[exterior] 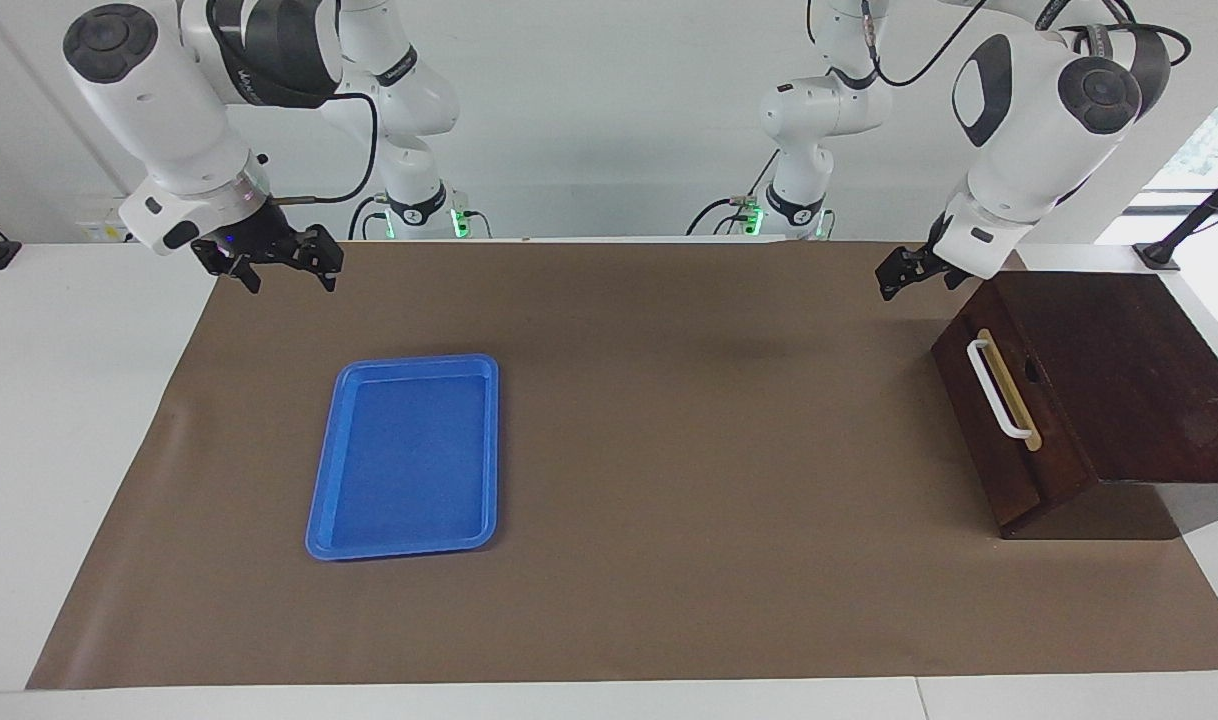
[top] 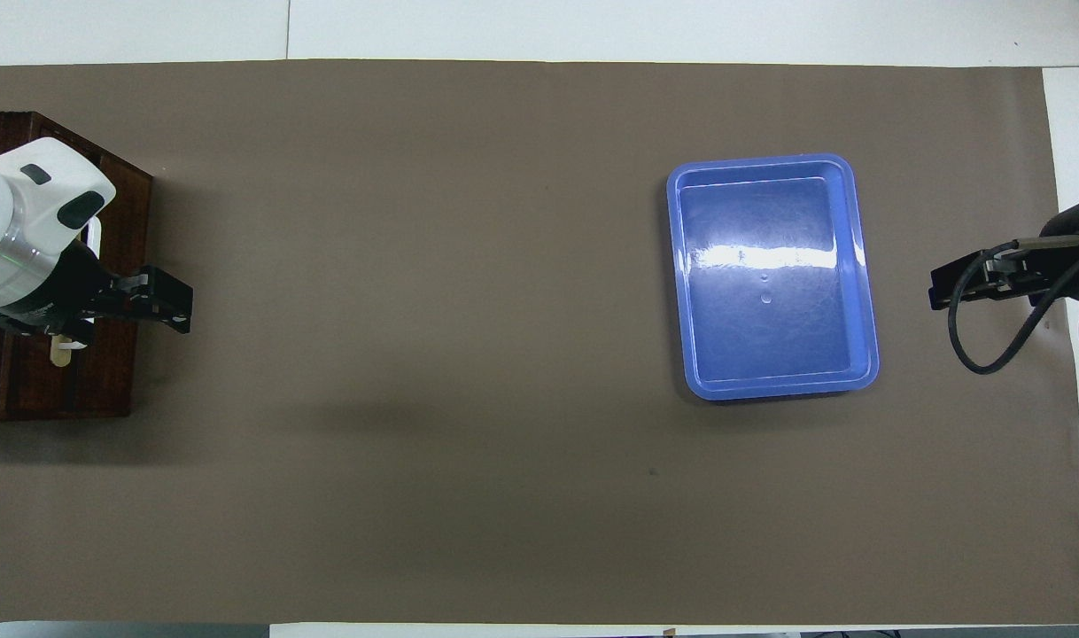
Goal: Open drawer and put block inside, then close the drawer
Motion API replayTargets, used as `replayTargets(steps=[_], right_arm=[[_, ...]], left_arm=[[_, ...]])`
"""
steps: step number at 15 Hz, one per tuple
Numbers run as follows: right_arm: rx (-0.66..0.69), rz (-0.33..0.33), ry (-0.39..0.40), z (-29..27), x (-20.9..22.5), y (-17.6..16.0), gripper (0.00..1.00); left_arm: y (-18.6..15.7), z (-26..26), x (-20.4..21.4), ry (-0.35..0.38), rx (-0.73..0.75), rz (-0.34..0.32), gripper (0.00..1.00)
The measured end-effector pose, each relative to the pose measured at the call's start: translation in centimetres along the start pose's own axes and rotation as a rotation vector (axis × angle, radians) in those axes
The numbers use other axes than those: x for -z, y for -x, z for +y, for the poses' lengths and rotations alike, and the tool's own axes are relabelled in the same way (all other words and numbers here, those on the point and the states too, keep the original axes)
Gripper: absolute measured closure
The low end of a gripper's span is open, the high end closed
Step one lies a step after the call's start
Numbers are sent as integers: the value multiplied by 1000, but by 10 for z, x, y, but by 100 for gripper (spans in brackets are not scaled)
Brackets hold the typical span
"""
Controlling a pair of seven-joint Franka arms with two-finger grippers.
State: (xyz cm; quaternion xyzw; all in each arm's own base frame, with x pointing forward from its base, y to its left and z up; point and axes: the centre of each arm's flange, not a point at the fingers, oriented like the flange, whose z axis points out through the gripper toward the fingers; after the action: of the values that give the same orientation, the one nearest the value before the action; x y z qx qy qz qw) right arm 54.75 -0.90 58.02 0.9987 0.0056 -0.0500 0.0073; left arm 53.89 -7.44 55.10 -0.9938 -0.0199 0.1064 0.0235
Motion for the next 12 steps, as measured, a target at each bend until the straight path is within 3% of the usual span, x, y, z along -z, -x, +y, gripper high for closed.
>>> replayTargets(steps=[12], right_arm=[[11, 20, 2, -6, 5, -2, 0]], left_arm=[[-5, 1, 18, 7, -11, 26, 0]])
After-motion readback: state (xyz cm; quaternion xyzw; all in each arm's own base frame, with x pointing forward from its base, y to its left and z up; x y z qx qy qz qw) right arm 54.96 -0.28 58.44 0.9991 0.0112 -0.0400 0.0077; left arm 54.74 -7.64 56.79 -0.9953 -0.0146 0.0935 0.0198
